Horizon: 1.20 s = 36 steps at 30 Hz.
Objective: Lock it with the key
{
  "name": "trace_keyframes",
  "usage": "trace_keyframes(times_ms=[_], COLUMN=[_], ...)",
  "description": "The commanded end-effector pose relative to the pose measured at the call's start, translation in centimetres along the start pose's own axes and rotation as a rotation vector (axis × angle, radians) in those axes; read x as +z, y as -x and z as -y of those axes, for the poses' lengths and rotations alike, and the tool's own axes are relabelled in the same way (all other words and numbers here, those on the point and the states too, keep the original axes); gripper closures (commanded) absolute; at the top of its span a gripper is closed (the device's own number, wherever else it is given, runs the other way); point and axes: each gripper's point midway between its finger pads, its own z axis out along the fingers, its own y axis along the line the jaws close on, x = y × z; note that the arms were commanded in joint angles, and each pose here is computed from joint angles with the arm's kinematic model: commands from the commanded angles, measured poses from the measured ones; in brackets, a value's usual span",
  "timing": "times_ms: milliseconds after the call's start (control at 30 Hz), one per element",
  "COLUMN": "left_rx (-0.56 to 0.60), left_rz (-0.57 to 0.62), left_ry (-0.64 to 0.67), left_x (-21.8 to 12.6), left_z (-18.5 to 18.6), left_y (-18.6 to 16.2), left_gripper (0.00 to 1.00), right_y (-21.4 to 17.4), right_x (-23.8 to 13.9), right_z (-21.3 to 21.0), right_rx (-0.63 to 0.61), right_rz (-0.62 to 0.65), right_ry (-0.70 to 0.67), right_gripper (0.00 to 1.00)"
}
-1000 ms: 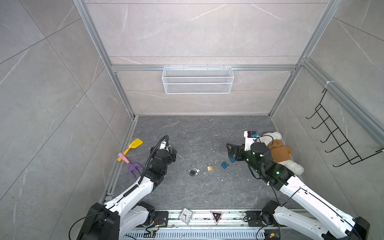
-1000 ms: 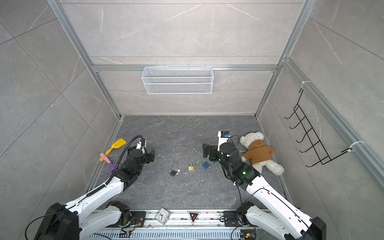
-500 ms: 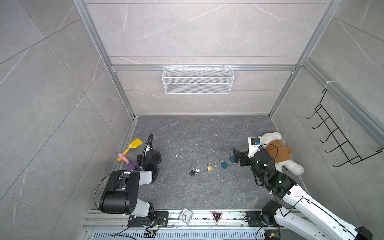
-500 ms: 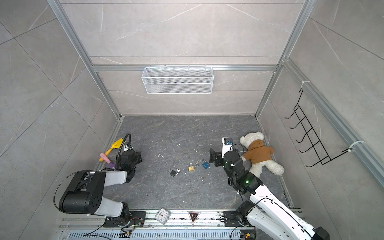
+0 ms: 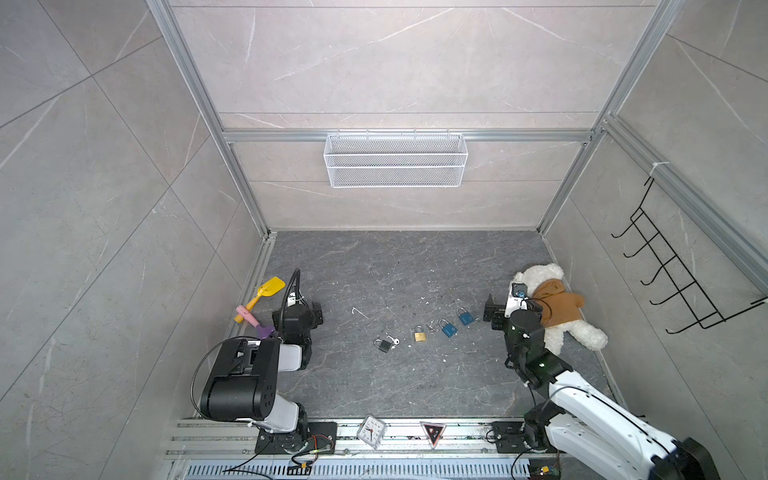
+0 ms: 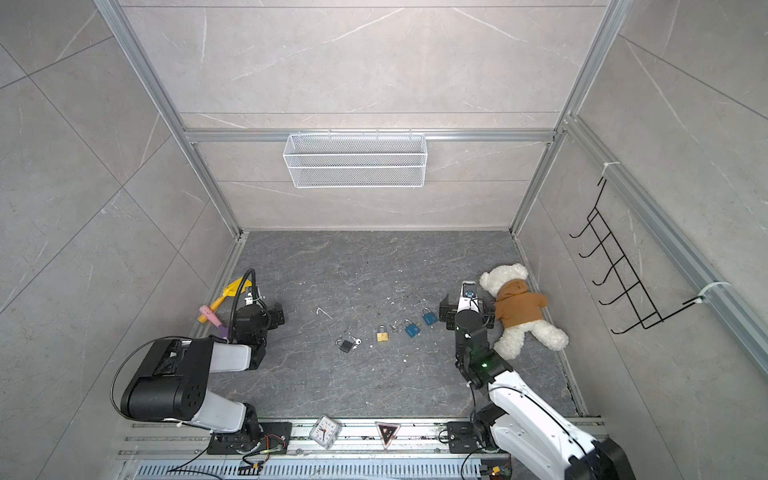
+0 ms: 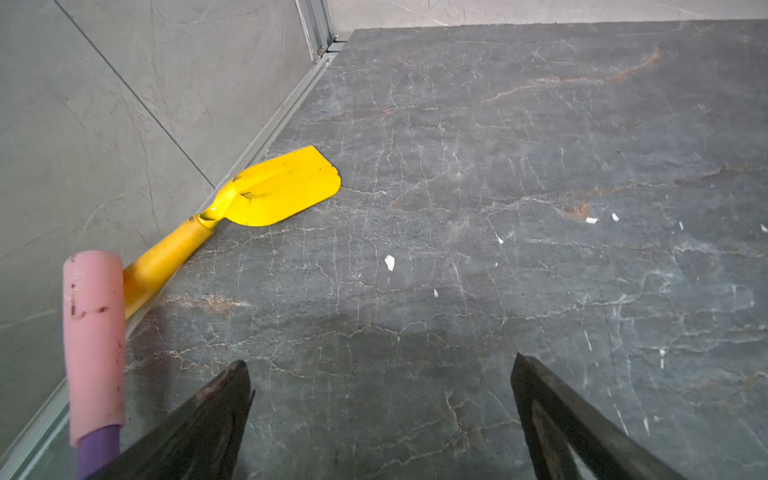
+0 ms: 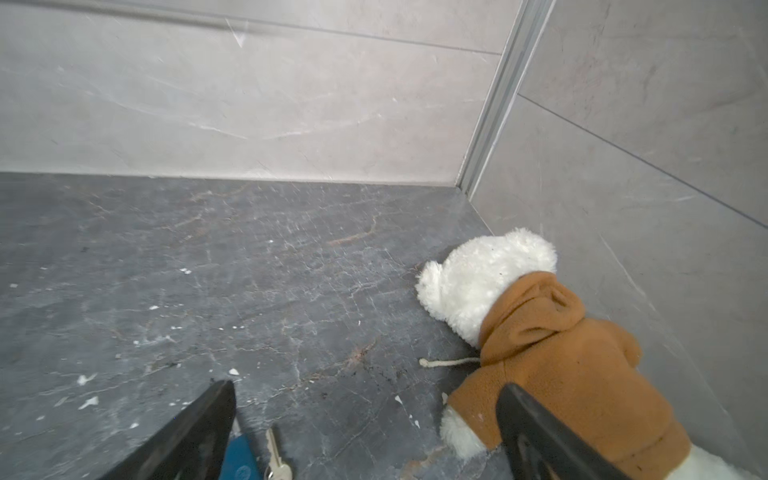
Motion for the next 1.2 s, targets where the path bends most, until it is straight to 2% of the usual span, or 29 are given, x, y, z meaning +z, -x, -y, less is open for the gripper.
trace_keyframes(times_ms=[0, 100, 167, 233, 367, 433, 500, 533, 600, 1167], left_rx=[-0.027, -0.024, -0.025, -0.023, -0.023, -0.025, -0.024, -0.025, -0.024, -0.024], left_rz=[0.119, 0.111, 0.100, 0.106, 0.105, 0.104, 0.104, 0.104, 0.103, 0.095], left_ry=[-0.022, -0.022, -0.024, -0.025, -0.024, -0.025, -0.025, -0.026, -0.024, -0.028], left_x=[-0.1, -0.1, -0.1, -0.1, -0.1, -0.1, -0.1, -0.1, -0.1, 0.1], left_z=[0.5, 0.5, 0.5, 0.5, 0.5, 0.5, 0.5, 0.5, 0.5, 0.6], left_y=[3.3, 3.1, 2.9, 3.0, 3.0, 3.0, 3.0, 3.0, 3.0, 3.0], left_gripper=[0.00, 0.00, 0.00, 0.00, 0.00, 0.00, 0.00, 0.00, 0.00, 0.00], right_y=[0.4, -2.9, -3.1, -3.2, -5.4, -5.1, -6.0, -6.0, -6.3, -6.0], right_x=[2.5, 5.0, 5.8, 6.0, 7.0, 7.2, 8.0, 8.6, 9.3, 9.3], right_z=[0.4, 0.8, 1.2, 0.5, 0.6, 0.3, -0.8, -0.7, 0.7, 0.4], right_rx=[0.016, 0.019, 0.023, 0.010, 0.075, 0.081, 0.049, 0.067, 0.118, 0.103], right_rz=[0.047, -0.004, 0.028, 0.030, 0.051, 0.094, -0.020, -0.026, -0.065, -0.046], right_ry=[-0.058, -0.083, -0.102, -0.037, 0.061, 0.103, 0.161, 0.174, 0.139, 0.142], right_gripper=[0.00, 0.00, 0.00, 0.00, 0.00, 0.00, 0.00, 0.00, 0.00, 0.00])
